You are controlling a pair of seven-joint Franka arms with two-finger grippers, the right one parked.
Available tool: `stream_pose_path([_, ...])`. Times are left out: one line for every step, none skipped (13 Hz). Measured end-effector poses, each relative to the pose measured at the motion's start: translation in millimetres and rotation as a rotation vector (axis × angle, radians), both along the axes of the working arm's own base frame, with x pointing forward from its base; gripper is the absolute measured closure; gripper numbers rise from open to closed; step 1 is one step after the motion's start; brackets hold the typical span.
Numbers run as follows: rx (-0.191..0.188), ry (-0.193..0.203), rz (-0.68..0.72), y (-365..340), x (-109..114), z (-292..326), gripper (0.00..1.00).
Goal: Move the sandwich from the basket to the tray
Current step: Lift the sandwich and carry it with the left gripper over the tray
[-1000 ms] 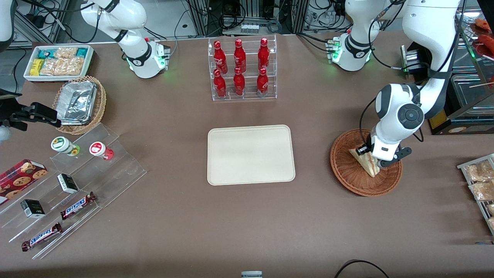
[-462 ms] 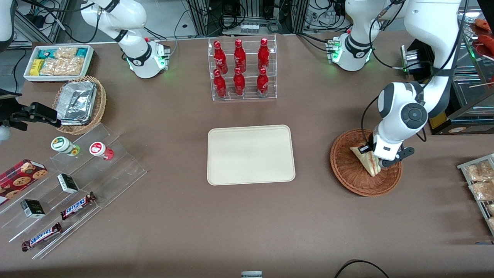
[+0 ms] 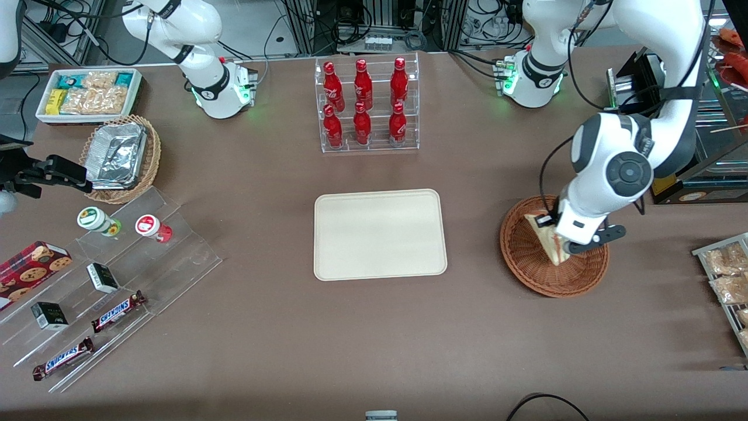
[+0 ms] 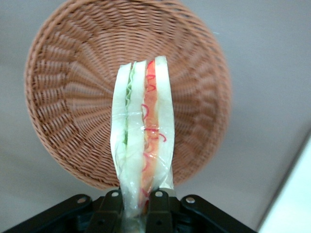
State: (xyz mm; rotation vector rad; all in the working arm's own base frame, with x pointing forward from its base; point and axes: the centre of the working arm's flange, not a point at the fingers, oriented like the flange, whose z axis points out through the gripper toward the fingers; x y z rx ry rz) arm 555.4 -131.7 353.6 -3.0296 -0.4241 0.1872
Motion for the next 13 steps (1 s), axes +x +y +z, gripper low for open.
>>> stream_pose_path([-0.009,-0.007,-0.036,-22.2,-1.3,7.5,0.84])
stream_pose_path([-0.018,-0.013,-0.067,-42.9,-4.3,10.1,0.84])
stream_pose_path([-0.027,-0.014,-0.093,-64.3,-8.3,9.3,0.84])
stream_pose_path([-0.038,-0.014,-0.12,-85.8,-12.1,7.9,0.84])
stream_pose_path([-0.051,-0.013,-0.149,-107.3,-15.3,7.1,0.84])
stream_pose_path([-0.066,-0.012,-0.176,-131.0,-18.9,6.4,0.84])
stream_pose_path([-0.079,-0.01,-0.199,-155.0,-23.3,5.0,0.84])
stream_pose_path([-0.091,-0.007,-0.224,-180.1,-28.3,2.2,0.84])
stream_pose_path([-0.103,-0.003,-0.248,-205.5,-32.6,-1.8,0.84])
stream_pose_path([-0.115,0.002,-0.268,-228.4,-35.6,-7.3,0.84])
stream_pose_path([-0.124,0.01,-0.285,-247.5,-38.0,-14.5,0.84])
stream_pose_path([-0.133,0.019,-0.297,-263.0,-40.0,-22.4,0.84])
stream_pose_path([-0.139,0.028,-0.302,-276.9,-41.7,-30.3,0.84])
